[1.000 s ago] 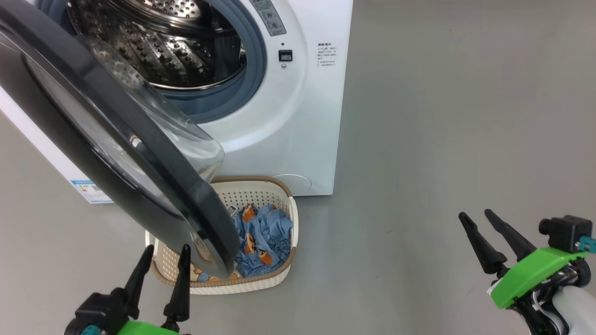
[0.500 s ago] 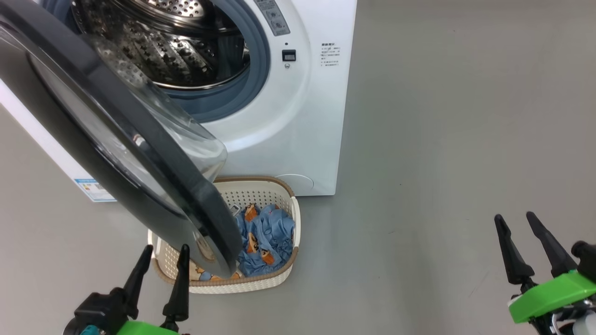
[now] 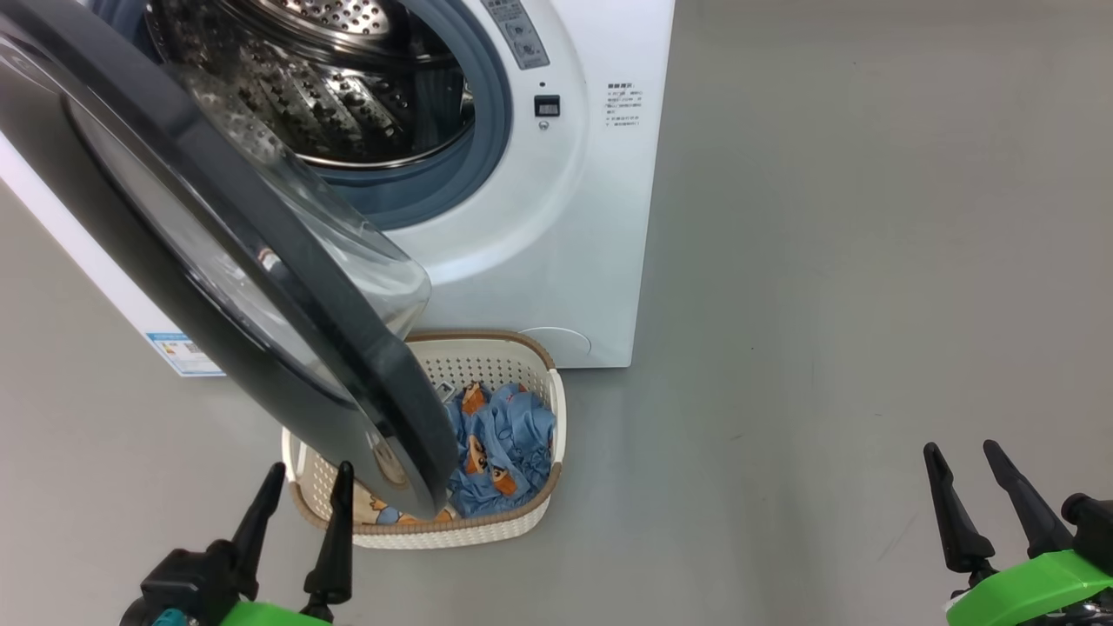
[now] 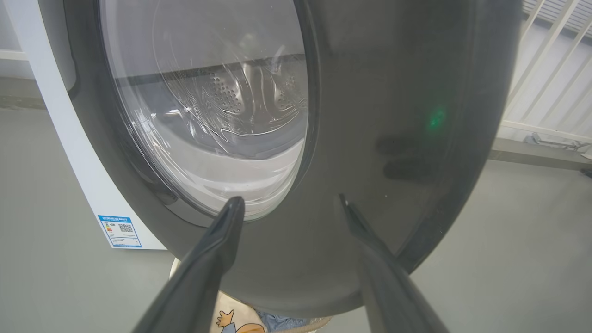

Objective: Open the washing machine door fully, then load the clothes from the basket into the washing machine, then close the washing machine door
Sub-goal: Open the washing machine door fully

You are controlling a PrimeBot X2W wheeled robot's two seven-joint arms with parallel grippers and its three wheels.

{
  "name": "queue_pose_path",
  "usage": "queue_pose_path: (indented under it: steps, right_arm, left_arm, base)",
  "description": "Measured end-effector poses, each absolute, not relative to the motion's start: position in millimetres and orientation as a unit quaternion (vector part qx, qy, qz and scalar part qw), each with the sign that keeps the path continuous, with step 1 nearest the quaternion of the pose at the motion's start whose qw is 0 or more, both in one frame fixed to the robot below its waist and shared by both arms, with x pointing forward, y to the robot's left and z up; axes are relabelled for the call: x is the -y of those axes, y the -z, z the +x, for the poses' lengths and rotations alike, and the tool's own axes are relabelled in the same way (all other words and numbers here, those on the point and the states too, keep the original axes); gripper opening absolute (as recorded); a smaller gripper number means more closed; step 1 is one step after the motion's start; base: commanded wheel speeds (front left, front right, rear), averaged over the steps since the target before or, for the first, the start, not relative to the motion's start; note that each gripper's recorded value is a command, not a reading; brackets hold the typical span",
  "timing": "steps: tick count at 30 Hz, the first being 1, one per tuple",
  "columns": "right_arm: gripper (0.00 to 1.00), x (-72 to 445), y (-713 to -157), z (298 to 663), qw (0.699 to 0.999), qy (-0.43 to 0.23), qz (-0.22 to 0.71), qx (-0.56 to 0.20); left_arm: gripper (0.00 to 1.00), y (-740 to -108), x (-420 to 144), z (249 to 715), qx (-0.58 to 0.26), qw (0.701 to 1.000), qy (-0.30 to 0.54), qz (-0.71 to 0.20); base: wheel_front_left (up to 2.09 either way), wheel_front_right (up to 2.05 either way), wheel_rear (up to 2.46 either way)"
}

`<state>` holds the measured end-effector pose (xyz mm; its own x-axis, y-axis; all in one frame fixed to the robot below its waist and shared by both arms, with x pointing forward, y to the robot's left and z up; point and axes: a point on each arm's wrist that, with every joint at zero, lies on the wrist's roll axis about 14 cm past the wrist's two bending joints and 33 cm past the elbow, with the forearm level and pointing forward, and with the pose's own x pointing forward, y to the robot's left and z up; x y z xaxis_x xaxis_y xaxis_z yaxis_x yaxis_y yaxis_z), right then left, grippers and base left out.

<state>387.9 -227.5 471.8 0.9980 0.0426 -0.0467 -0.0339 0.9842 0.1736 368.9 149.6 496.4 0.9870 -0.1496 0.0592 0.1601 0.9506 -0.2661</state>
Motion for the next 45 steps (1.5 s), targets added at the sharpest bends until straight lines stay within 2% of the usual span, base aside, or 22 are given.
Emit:
queue_pose_path:
  steps: [3, 4, 5, 6, 7, 14, 20, 26, 30, 36, 45]
  right_arm:
    - [1.00, 227, -471, 388, 0.996, -0.019, 0.087, -0.027]
    - [1.00, 228, -470, 388, 0.996, -0.019, 0.088, -0.028]
    - [1.00, 228, -470, 388, 0.996, -0.018, 0.088, -0.028]
    - [1.00, 228, -470, 388, 0.996, -0.018, 0.088, -0.028]
    - [1.00, 228, -470, 388, 0.996, -0.018, 0.088, -0.028]
    - [1.00, 232, -470, 389, 0.996, -0.010, 0.090, -0.027]
    - [1.00, 236, -471, 388, 0.996, -0.006, 0.089, -0.026]
    - [1.00, 239, -470, 388, 0.996, -0.001, 0.088, -0.026]
    - [1.00, 241, -468, 388, 0.996, 0.002, 0.088, -0.028]
    - [1.00, 240, -466, 387, 0.996, 0.001, 0.088, -0.032]
    - [1.00, 237, -465, 388, 0.996, -0.004, 0.088, -0.034]
  left_arm:
    - [1.00, -496, -151, 369, 0.019, 0.988, 0.076, -0.137]
    - [0.67, -496, -152, 369, 0.020, 0.988, 0.075, -0.137]
    - [0.67, -497, -152, 369, 0.020, 0.988, 0.074, -0.136]
    - [0.27, -497, -153, 369, 0.020, 0.988, 0.073, -0.136]
    - [0.00, -498, -156, 369, 0.023, 0.988, 0.069, -0.137]
    - [0.00, -550, -191, 381, 0.111, 0.985, 0.024, -0.129]
    - [0.00, -614, -209, 375, 0.213, 0.971, -0.005, -0.107]
    - [0.00, -680, -174, 362, 0.310, 0.943, 0.054, -0.110]
    - [0.00, -684, -132, 358, 0.307, 0.933, 0.120, -0.141]
    - [0.00, -660, -76, 357, 0.244, 0.929, 0.202, -0.191]
    - [0.00, -590, -49, 372, 0.124, 0.941, 0.221, -0.226]
  base:
    - [0.00, 0.00, 0.00]
    - [0.00, 0.00, 0.00]
    - [0.00, 0.00, 0.00]
    - [0.00, 0.00, 0.00]
    - [0.00, 0.00, 0.00]
    - [0.00, 0.00, 0.00]
    - [0.00, 0.00, 0.00]
    - [0.00, 0.00, 0.00]
    - [0.00, 0.00, 0.00]
    - [0.00, 0.00, 0.00]
    - [0.00, 0.00, 0.00]
